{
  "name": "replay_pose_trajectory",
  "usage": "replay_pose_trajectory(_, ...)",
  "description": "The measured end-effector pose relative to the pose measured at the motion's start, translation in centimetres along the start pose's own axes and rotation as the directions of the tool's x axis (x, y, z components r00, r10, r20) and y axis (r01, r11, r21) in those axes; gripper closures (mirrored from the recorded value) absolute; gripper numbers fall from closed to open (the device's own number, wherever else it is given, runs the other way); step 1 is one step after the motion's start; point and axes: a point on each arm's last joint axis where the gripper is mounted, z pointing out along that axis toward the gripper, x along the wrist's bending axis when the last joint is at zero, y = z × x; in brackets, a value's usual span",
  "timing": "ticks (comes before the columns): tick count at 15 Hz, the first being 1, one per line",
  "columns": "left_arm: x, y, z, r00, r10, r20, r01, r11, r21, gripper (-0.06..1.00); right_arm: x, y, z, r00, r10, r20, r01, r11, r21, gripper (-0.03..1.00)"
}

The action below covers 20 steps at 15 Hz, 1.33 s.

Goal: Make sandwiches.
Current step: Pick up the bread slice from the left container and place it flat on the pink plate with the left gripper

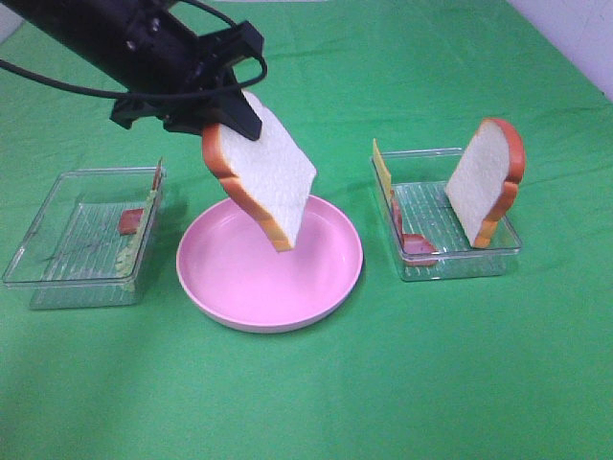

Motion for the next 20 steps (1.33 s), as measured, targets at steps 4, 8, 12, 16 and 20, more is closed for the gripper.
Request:
replay_pose_trajectory(4, 0.3, -1.0, 4.9, 1.0, -0.024, -0.014, 0.025, 0.999, 0.03, 0.73, 0.0, 0.0, 0.0, 1.0, 0.0, 0.0, 0.0, 1.0, 0.0, 0.28)
replay_pose_trajectory(8, 1.1, -1.4, 6.6, 0.998, -0.05, -0.026, 0.051, 0.997, 0.062, 0.74, 0.0, 0.0, 0.0, 1.0, 0.0, 0.0, 0.0, 1.0, 0.0, 0.28)
replay_pose_trajectory(12, 2.2, -2.0, 8.4, 0.995, -0.09, -0.035, 0.094, 0.99, 0.102, 0.74, 0.0, 0.0, 0.0, 1.0, 0.0, 0.0, 0.0, 1.0, 0.0, 0.28)
replay_pose_trajectory(16, 2.3, -2.0, 8.4, 0.996, -0.086, -0.039, 0.09, 0.99, 0.104, 0.63, 0.0, 0.0, 0.0, 1.0, 0.0, 0.0, 0.0, 1.0, 0.0, 0.28)
replay_pose_trajectory(20, 2.9, -2.2, 8.3, 0.995, 0.009, -0.097, 0.003, 0.992, 0.124, 0.16, 0.0, 0.0, 0.0, 1.0, 0.0, 0.0, 0.0, 1.0, 0.0, 0.28)
